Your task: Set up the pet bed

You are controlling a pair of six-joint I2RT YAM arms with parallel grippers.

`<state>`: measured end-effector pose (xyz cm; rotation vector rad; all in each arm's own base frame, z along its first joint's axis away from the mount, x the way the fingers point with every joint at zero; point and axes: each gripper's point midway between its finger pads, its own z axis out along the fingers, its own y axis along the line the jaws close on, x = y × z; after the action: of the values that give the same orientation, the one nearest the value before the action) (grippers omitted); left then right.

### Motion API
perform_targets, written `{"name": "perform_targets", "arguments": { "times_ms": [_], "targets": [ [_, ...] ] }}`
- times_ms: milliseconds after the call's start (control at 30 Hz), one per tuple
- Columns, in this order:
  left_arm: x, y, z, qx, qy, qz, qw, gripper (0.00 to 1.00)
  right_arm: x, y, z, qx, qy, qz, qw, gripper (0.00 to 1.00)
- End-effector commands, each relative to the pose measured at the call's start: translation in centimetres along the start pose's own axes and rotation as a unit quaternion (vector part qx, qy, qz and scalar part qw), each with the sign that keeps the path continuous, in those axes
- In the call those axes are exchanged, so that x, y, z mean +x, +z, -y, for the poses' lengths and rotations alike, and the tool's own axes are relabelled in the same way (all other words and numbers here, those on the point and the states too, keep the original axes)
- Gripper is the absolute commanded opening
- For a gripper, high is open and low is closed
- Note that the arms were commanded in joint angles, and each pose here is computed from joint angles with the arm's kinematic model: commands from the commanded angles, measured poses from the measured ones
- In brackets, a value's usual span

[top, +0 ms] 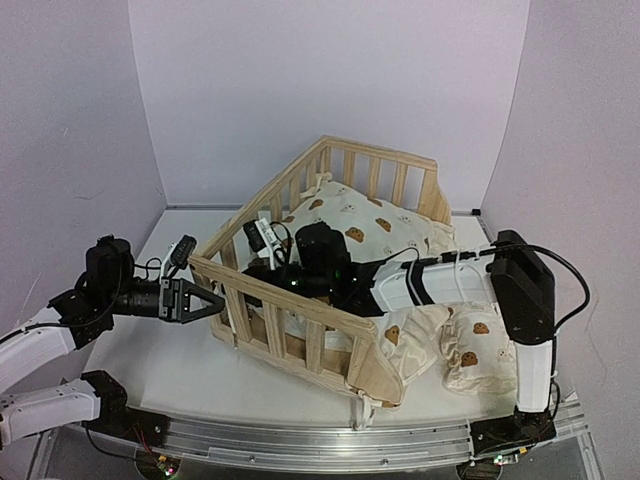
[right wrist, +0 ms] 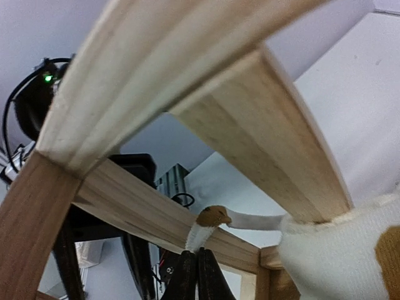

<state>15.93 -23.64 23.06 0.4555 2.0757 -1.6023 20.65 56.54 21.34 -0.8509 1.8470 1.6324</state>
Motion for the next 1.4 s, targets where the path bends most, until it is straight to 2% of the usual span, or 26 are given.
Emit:
{"name": "perform_targets", "arguments": {
  "times_ms": [0, 100, 267, 433, 600, 767, 867, 1000, 1167, 1267, 1333, 1367],
  "targets": [
    [-4.5, -1.1, -1.0, -0.084, 0.063, 0.084, 0.991, 0.39, 3.2, 0.3, -4.6, 0.024, -0.008, -0.048, 0.999, 0.06],
    [-3.3, -1.7, -2.4, -0.122, 0.039, 0.068, 0.989, 0.41, 2.9, 0.2, -4.3, 0.033, -0.009, -0.042, 0.999, 0.03],
    [-1.4, -1.7, -3.6, -0.126, -0.02, 0.059, 0.99, 0.44, 2.6, 0.5, -4.9, 0.021, -0.003, -0.051, 0.998, 0.04],
    [1.9, -1.0, -7.1, -0.142, -0.083, 0.031, 0.986, 0.44, 2.5, 0.3, -4.7, 0.028, -0.002, -0.052, 0.998, 0.05],
    [3.0, -0.2, -7.5, -0.144, -0.077, 0.015, 0.987, 0.47, 2.0, 0.2, -4.3, 0.041, -0.005, -0.043, 0.998, 0.11],
    [2.6, 0.3, -7.1, -0.123, -0.054, 0.063, 0.989, 0.53, 1.5, -0.3, -2.6, 0.102, -0.012, -0.053, 0.993, 0.34],
    [1.8, 0.4, -7.3, -0.123, -0.04, 0.088, 0.988, 0.53, 1.2, -2.0, -1.5, 0.162, -0.039, -0.078, 0.983, 0.49],
    [1.5, 0.8, -7.6, -0.133, -0.029, 0.077, 0.988, 0.5, -0.7, -5.1, -1.8, 0.188, -0.057, -0.086, 0.977, 0.6],
    [-0.3, 1.1, -8.0, -0.157, 0.004, 0.09, 0.984, 0.52, -1.9, -9.0, -3.6, 0.198, -0.082, -0.114, 0.97, 0.79],
    [-1.2, 2.2, -7.7, -0.155, 0.022, 0.069, 0.985, 0.45, -2.3, -10.0, -4.7, 0.186, -0.081, -0.119, 0.972, 0.85],
    [-0.9, 2.5, -7.8, -0.155, 0.023, 0.049, 0.987, 0.41, -3.2, -11.2, -4.7, 0.211, -0.083, -0.109, 0.968, 0.88],
    [-0.6, 2.5, -8.0, -0.157, 0.024, 0.045, 0.986, 0.42, -3.6, -12.0, -4.6, 0.229, -0.089, -0.104, 0.964, 0.97]
  ]
}}
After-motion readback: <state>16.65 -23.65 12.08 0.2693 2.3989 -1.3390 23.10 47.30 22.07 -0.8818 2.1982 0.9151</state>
